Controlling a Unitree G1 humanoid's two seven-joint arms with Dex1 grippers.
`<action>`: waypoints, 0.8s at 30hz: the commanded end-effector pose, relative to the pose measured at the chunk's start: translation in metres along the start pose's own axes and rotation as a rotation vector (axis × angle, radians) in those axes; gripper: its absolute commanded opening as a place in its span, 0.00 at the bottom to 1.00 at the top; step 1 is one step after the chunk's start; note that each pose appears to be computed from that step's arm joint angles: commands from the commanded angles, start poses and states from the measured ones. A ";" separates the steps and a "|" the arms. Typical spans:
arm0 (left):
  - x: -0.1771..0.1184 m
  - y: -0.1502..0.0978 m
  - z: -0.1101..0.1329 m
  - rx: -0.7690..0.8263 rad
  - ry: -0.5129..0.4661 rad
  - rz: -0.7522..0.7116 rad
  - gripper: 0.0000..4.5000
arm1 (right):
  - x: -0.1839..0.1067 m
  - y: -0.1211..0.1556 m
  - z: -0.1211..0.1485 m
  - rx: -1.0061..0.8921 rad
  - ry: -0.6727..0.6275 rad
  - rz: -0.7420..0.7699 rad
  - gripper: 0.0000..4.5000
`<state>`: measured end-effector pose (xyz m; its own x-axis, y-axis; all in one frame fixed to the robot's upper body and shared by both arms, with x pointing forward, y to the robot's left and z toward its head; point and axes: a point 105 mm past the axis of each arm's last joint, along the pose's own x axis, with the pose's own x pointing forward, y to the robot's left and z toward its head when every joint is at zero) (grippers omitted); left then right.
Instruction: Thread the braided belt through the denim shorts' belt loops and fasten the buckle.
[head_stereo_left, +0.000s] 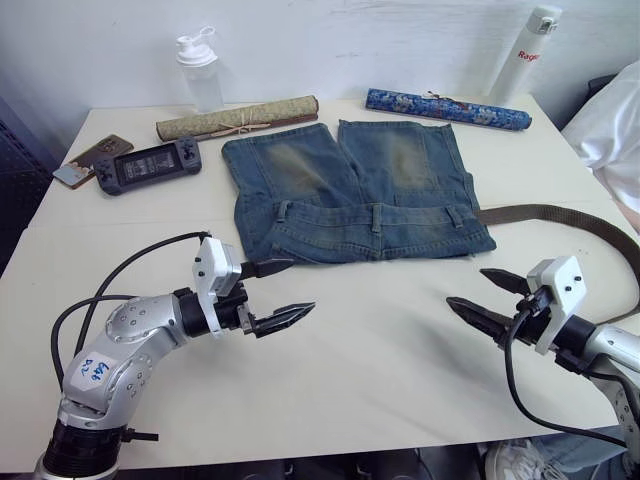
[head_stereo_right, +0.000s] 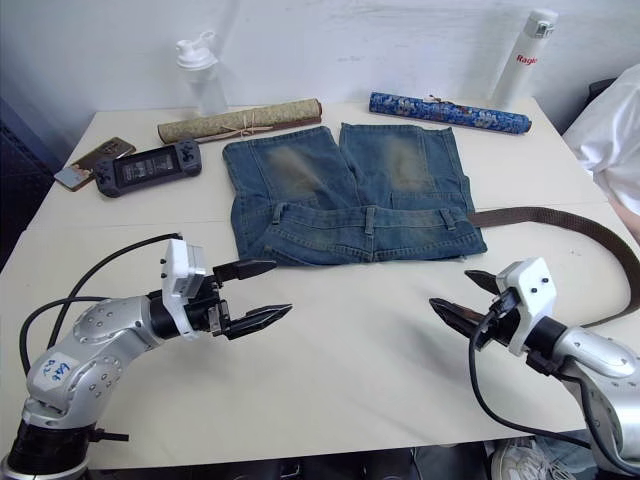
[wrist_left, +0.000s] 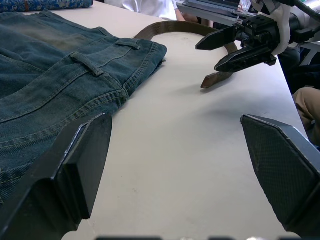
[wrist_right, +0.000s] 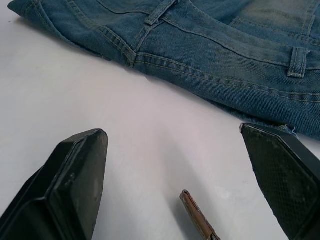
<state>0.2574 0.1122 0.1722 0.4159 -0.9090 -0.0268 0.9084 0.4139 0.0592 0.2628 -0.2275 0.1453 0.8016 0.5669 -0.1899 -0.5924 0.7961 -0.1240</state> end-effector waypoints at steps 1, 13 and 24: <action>0.000 -0.001 0.012 0.014 -0.042 -0.005 0.99 | -0.003 -0.002 0.010 -0.019 -0.033 -0.007 1.00; -0.008 0.020 0.017 0.015 -0.089 0.132 0.99 | -0.005 -0.018 0.014 -0.034 -0.068 -0.097 1.00; -0.015 0.025 0.012 0.026 -0.070 0.170 0.99 | -0.007 -0.025 0.011 -0.031 -0.065 -0.128 1.00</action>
<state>0.2740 0.1314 0.1807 0.5499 -0.8342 0.0422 0.8327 0.5514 0.0496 0.2729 -0.2429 0.1476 0.8541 0.4976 -0.1513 -0.5162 0.8465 -0.1303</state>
